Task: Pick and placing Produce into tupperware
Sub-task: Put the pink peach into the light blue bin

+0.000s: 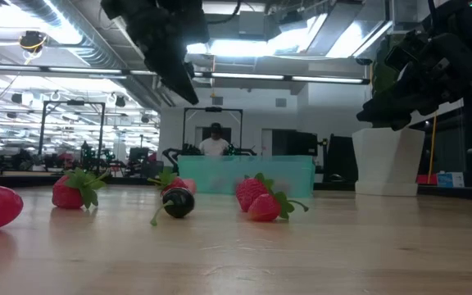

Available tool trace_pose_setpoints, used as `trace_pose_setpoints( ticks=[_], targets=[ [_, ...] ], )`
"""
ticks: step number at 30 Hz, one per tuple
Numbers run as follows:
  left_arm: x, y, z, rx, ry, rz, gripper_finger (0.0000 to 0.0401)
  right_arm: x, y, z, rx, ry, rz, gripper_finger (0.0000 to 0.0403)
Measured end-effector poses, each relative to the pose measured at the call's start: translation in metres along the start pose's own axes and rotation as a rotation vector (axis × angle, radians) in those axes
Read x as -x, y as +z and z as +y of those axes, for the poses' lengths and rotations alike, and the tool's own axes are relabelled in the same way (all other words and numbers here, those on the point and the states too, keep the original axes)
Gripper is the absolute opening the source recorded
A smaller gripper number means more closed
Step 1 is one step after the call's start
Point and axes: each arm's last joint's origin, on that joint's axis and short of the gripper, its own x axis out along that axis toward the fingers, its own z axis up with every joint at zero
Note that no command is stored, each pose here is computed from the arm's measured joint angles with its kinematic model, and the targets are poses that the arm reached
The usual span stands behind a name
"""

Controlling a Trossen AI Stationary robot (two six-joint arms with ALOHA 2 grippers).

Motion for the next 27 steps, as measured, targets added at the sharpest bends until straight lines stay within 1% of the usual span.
trace_pose_setpoints(
  ticks=[7, 11, 13, 16, 21, 22, 27],
  targets=[
    [-0.002, 0.001, -0.019, -0.032, -0.04, 0.011, 0.0082, 0.0, 0.0, 0.0, 0.0, 0.0, 0.0, 0.0154],
    [-0.003, -0.001, -0.025, -0.044, -0.054, 0.03, 0.0074, 0.0, 0.0, 0.0, 0.0, 0.0, 0.0, 0.0154],
    [-0.003, -0.001, -0.027, -0.032, -0.052, 0.033, 0.007, 0.0, 0.0, 0.0, 0.0, 0.0, 0.0, 0.0154],
    [-0.003, -0.001, -0.028, -0.011, -0.019, 0.035, 0.0067, 0.0, 0.0, 0.0, 0.0, 0.0, 0.0, 0.0154],
    [-0.006, -0.001, -0.03, -0.008, 0.144, 0.042, 0.0076, 0.0, 0.0, 0.0, 0.0, 0.0, 0.0, 0.0154],
    [-0.008, -0.001, -0.03, -0.009, 0.159, 0.047, 0.0081, 0.0, 0.0, 0.0, 0.0, 0.0, 0.0, 0.0154],
    [-0.025, -0.003, -0.03, -0.008, 0.161, 0.1, 0.0115, 0.0, 0.0, 0.0, 0.0, 0.0, -0.001, 0.0154]
  ],
)
